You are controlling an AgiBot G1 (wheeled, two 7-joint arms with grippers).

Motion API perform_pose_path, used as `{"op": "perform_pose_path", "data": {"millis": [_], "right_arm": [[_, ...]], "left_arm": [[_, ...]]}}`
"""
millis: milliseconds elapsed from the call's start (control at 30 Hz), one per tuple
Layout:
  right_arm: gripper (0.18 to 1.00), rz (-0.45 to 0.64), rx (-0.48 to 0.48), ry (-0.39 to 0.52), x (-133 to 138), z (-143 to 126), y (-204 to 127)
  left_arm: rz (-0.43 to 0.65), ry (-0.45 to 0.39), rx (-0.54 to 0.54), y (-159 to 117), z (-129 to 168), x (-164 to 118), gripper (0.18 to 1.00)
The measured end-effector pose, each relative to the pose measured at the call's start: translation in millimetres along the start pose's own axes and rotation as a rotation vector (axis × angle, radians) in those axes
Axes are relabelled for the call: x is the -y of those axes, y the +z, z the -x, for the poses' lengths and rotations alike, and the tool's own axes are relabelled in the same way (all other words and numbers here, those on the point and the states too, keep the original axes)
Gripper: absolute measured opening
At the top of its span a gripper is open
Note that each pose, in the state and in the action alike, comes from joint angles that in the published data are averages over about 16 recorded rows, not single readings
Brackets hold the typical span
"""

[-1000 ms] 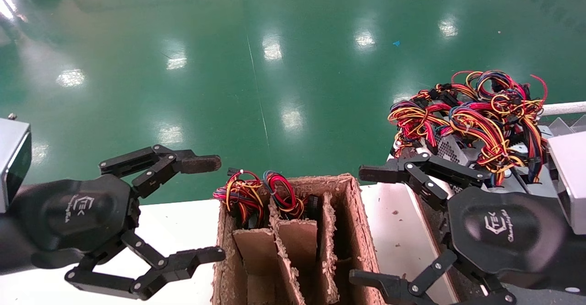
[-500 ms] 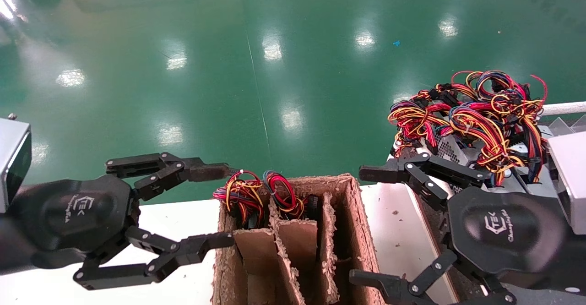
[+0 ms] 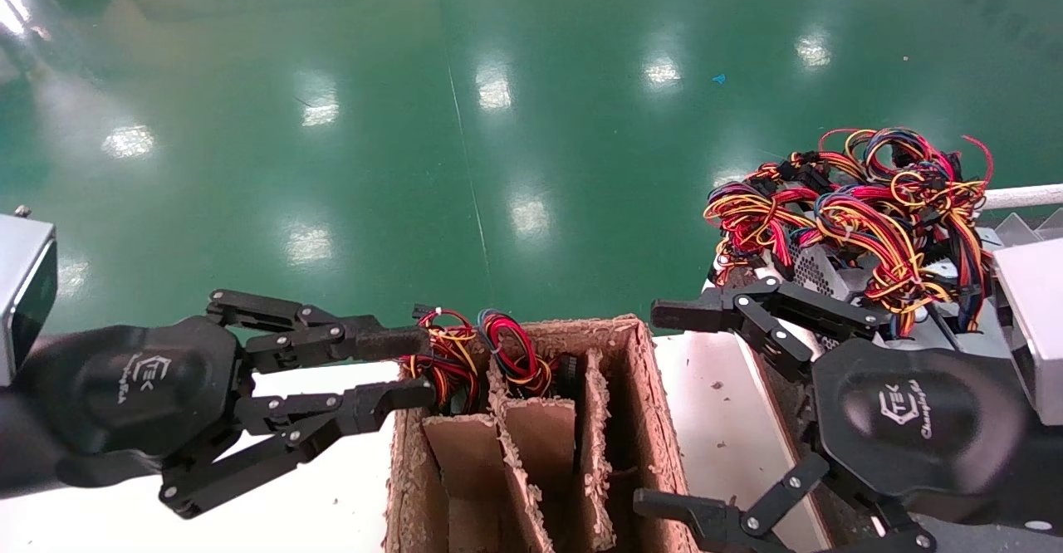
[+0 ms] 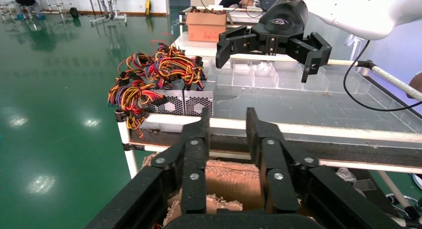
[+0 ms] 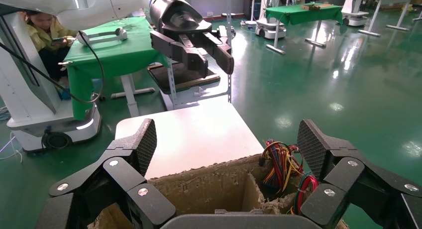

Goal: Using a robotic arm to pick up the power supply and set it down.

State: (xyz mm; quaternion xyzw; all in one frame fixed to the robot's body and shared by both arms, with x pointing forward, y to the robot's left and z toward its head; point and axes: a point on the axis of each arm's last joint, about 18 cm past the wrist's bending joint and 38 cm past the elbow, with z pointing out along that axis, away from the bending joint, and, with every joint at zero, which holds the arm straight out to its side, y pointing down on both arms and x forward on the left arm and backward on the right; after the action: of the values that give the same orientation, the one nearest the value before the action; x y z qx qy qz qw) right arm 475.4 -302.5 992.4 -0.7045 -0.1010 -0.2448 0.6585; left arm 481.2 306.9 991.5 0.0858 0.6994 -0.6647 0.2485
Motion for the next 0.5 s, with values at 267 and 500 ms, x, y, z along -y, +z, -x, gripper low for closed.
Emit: {"op": "perform_pose_path", "data": {"millis": [267, 500], "right_arm": [[1.001, 0.0, 0.0, 0.0, 0.0, 0.0, 0.0], [1.001, 0.0, 0.0, 0.0, -0.1, 0.0, 0.0]], "left_arm": [[0.0, 0.0, 0.0, 0.0, 0.0, 0.0, 0.313], [0.0, 0.0, 0.0, 0.0, 0.0, 0.0, 0.236]]}}
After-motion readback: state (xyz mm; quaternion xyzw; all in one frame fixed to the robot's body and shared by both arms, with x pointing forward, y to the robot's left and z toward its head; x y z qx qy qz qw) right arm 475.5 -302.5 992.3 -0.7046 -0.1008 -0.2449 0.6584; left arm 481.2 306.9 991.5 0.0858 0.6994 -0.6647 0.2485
